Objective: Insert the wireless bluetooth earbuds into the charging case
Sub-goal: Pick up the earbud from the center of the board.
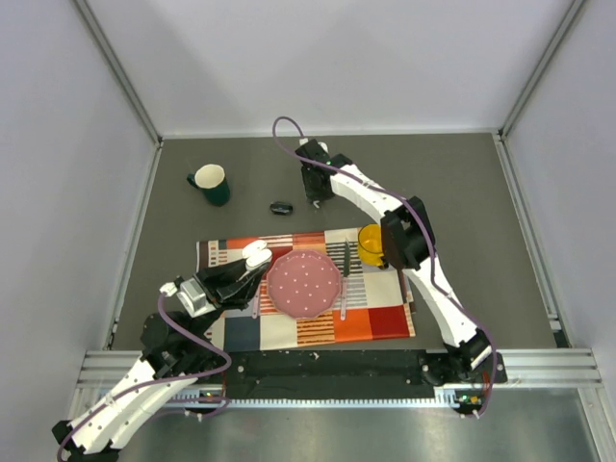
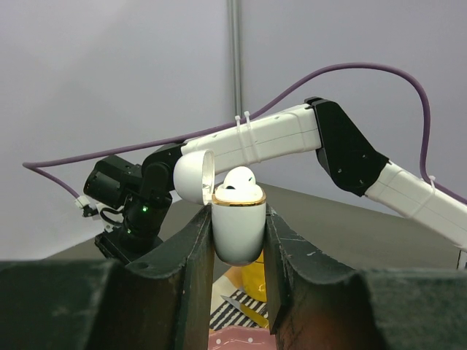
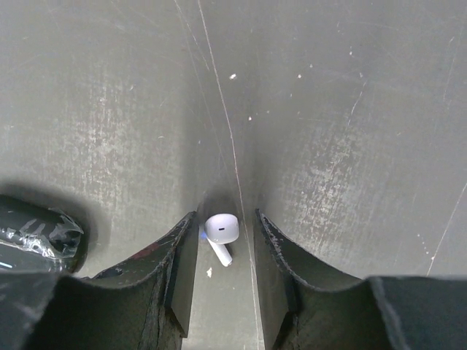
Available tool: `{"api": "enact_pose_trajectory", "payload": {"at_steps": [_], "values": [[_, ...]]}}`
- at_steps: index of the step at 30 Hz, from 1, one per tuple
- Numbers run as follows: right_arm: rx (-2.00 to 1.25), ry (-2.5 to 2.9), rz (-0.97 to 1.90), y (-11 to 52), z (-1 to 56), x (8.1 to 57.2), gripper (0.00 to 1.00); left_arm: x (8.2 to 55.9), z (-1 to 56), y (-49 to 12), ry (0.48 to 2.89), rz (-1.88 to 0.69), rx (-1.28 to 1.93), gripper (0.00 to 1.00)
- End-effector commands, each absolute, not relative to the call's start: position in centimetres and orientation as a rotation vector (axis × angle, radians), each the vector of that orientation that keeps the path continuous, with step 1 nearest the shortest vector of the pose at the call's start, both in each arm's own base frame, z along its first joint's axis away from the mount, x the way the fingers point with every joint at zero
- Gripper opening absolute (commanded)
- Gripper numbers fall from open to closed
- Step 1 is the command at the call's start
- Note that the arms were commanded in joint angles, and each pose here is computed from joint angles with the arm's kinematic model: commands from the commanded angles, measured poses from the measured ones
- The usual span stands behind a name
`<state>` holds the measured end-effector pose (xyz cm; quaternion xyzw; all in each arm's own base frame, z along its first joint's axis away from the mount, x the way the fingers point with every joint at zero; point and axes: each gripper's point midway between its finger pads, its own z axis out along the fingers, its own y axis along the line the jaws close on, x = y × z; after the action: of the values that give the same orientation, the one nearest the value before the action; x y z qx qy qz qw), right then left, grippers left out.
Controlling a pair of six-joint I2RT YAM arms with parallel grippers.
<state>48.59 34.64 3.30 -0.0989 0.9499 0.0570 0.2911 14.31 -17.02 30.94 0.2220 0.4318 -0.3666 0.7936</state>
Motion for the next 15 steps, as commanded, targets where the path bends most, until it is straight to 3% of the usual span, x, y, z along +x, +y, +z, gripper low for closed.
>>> {"api": "enact_pose_trajectory", "payload": {"at_steps": [1,15], "values": [[-0.243,2.541,0.13,34.49,1.8,49.14,0.35,12.62,34.68,-14.8,0.787,-0.78,0.411,0.0],[-0.24,2.562,0.157,34.75,1.29,48.81,0.29,12.65,34.67,-14.75,0.788,-0.779,0.408,0.0]]}}
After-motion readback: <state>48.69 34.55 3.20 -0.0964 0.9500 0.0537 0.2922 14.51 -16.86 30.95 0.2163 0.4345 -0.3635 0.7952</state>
